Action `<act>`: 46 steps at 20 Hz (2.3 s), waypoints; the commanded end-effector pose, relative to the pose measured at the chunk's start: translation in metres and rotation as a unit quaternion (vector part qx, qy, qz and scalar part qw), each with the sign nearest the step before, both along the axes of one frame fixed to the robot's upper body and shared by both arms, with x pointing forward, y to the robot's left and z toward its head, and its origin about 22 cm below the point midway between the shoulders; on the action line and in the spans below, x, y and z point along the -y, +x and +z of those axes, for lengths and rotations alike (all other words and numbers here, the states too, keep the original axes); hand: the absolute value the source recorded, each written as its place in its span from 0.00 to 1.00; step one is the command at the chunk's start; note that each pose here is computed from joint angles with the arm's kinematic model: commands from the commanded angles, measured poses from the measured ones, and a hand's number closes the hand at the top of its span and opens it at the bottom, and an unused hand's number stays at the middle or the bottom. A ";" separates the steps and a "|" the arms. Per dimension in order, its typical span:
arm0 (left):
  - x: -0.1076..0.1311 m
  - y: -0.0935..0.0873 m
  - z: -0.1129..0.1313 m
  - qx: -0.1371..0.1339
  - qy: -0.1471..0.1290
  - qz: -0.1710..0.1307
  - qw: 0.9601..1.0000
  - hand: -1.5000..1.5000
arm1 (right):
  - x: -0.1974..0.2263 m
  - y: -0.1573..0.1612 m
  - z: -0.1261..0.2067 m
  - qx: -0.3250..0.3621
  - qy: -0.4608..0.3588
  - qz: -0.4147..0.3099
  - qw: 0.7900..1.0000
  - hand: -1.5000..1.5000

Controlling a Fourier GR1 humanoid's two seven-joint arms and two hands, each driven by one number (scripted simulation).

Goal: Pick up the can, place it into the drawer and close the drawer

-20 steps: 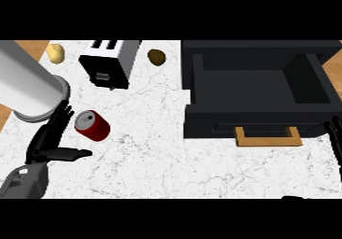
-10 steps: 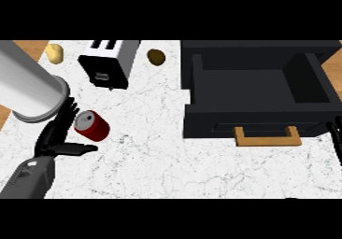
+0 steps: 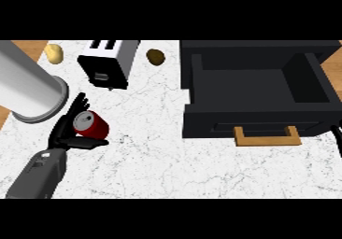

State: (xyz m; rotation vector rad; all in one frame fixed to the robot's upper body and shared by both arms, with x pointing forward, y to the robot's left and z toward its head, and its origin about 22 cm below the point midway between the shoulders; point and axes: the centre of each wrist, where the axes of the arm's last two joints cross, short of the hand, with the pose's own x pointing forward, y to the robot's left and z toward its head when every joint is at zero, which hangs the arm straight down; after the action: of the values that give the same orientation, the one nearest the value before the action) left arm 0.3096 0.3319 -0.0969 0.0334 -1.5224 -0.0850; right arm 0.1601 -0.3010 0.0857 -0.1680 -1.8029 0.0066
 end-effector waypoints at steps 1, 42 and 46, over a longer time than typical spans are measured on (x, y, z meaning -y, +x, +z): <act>0.014 0.007 -0.003 0.004 0.005 -0.007 1.000 0.00 | 0.001 0.004 0.011 0.003 -0.002 0.010 1.000 0.00; 0.123 0.012 0.138 0.111 -0.038 0.006 0.993 1.00 | -0.008 -0.022 0.000 0.010 0.019 -0.019 1.000 0.00; 0.145 0.018 0.166 0.127 -0.035 -0.004 0.991 1.00 | -0.001 -0.035 0.001 0.010 0.003 -0.016 1.000 0.00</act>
State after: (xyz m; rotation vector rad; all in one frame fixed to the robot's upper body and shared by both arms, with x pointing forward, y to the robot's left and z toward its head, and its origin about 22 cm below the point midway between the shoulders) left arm 0.3255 0.2055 0.0381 -0.0153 -1.7552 -0.0136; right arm 0.1363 -0.2995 0.0956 -0.1833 -1.8290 -0.0372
